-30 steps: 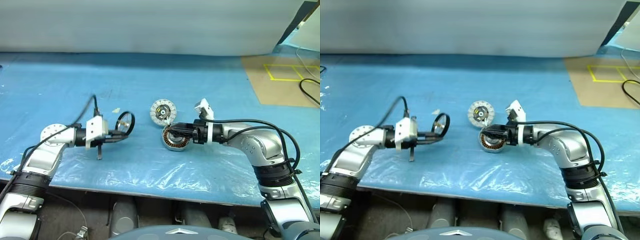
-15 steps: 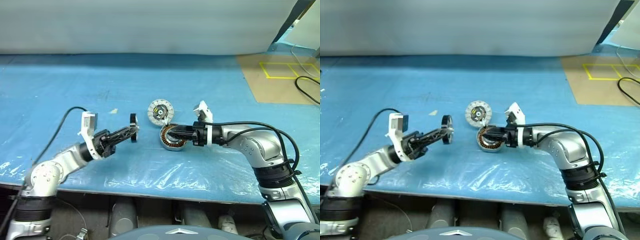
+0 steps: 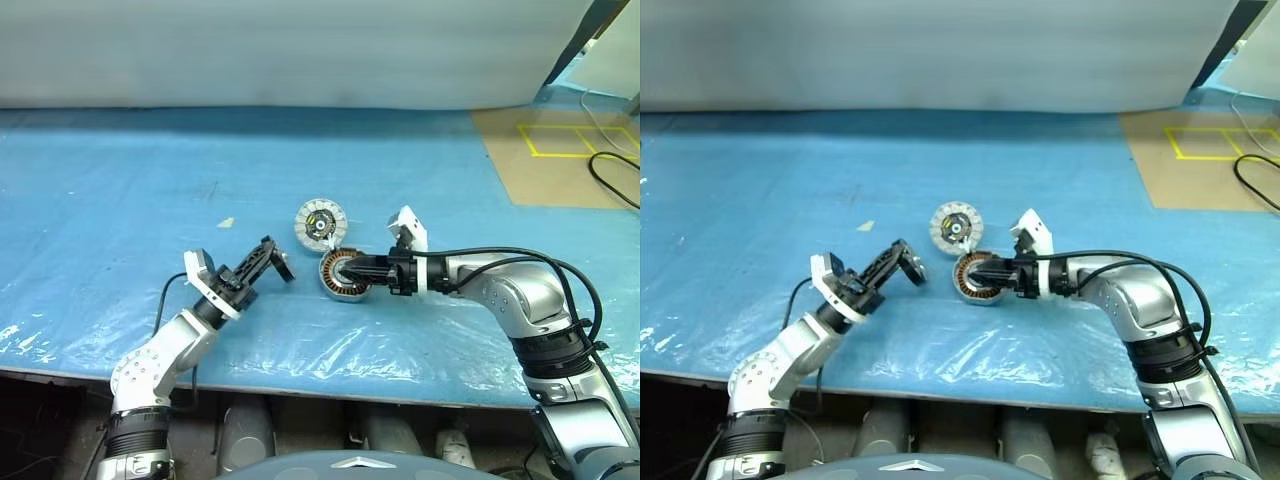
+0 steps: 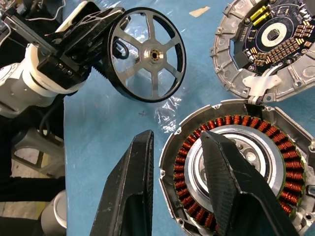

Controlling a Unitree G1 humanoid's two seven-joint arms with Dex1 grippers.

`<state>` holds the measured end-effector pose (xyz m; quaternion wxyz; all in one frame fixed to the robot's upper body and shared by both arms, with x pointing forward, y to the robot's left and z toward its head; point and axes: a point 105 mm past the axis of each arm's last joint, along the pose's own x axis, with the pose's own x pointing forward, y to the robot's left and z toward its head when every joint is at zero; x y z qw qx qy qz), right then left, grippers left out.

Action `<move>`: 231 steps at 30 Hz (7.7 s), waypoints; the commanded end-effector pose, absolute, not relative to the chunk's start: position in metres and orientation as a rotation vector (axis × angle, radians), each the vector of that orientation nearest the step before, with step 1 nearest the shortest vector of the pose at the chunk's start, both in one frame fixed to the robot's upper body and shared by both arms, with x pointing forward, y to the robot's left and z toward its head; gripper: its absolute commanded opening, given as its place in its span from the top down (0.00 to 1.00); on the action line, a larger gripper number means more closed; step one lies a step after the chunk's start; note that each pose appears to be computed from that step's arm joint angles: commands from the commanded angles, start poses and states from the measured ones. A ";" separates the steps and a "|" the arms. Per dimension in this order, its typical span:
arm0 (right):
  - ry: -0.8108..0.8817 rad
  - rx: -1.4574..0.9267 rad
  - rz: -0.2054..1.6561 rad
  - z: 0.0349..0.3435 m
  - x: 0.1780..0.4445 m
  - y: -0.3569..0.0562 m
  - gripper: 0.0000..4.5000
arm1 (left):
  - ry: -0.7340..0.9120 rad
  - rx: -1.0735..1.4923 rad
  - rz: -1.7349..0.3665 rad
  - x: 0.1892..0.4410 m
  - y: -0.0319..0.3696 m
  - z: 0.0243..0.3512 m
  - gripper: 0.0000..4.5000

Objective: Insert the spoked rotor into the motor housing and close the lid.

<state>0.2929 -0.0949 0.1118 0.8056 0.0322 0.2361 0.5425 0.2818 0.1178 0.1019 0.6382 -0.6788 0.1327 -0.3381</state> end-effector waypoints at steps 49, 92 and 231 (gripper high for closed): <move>0.499 -0.031 1.187 0.099 0.297 -0.095 0.65 | 0.335 -1.112 -0.397 0.249 0.250 0.076 0.63; 0.376 -0.082 1.289 0.139 0.262 -0.114 0.65 | 0.602 0.664 -1.237 0.293 0.232 0.151 0.63; 0.355 0.015 0.873 0.096 0.258 -0.167 0.65 | -0.008 0.200 -1.523 0.313 0.088 0.157 0.57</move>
